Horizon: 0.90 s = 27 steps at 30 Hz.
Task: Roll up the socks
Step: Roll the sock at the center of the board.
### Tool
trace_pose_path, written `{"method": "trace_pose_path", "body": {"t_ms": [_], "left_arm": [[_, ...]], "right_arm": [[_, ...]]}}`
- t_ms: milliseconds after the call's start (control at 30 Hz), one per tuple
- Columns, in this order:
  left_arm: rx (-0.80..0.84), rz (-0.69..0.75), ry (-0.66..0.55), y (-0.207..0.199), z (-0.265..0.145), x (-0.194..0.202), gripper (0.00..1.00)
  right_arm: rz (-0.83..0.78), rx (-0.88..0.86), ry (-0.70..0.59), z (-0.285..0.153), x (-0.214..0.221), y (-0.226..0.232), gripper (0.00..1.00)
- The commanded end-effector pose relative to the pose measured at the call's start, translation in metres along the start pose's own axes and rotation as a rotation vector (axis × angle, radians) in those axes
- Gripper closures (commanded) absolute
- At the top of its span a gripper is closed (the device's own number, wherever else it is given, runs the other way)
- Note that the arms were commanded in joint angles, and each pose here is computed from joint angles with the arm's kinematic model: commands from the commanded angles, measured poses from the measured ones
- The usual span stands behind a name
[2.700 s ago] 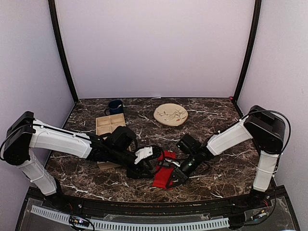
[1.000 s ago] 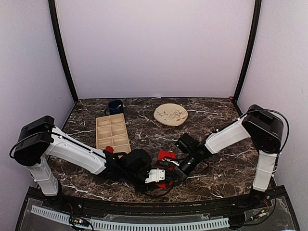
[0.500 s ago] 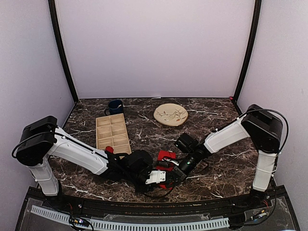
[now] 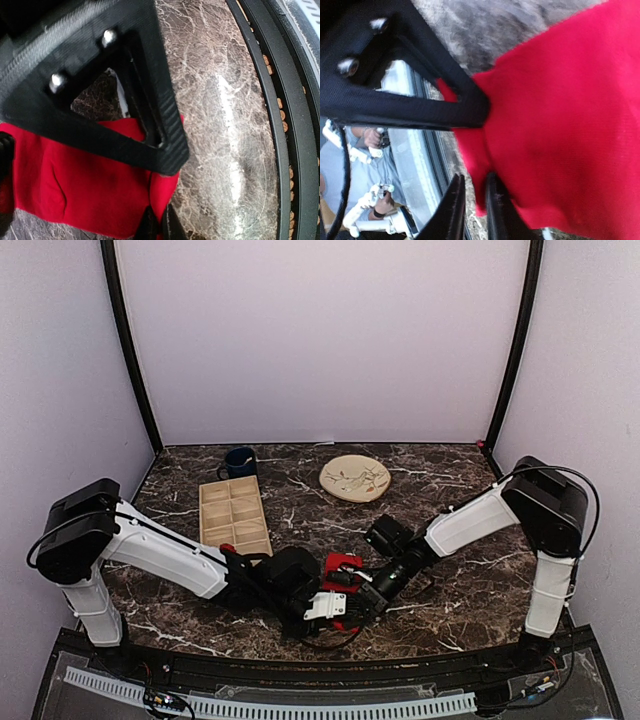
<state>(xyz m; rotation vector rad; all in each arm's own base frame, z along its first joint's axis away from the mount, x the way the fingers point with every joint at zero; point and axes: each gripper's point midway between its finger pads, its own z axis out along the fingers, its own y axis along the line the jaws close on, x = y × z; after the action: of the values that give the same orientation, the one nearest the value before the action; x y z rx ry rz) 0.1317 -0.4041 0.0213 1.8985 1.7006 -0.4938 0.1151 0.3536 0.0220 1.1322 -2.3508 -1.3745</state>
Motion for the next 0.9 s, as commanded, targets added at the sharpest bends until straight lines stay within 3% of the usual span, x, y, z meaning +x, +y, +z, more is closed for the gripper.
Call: {"method": "trace_pose_path", "body": {"t_ms": [0,233,867], "left_arm": [[0.103,-0.06,0.014,-0.005,-0.002,0.007,1.0],[0.192,-0.117,0.007,-0.003,-0.006,0.007,1.0],[0.342,-0.267,-0.015,-0.007,-0.01,0.009,1.0]], "right_arm": [[0.04,0.07,-0.043,-0.007,-0.001,-0.02,0.75],[0.057,0.093,-0.089,-0.014,-0.005,-0.025,0.66],[0.142,0.207,-0.345,-0.063,-0.025,-0.054,0.65]]}}
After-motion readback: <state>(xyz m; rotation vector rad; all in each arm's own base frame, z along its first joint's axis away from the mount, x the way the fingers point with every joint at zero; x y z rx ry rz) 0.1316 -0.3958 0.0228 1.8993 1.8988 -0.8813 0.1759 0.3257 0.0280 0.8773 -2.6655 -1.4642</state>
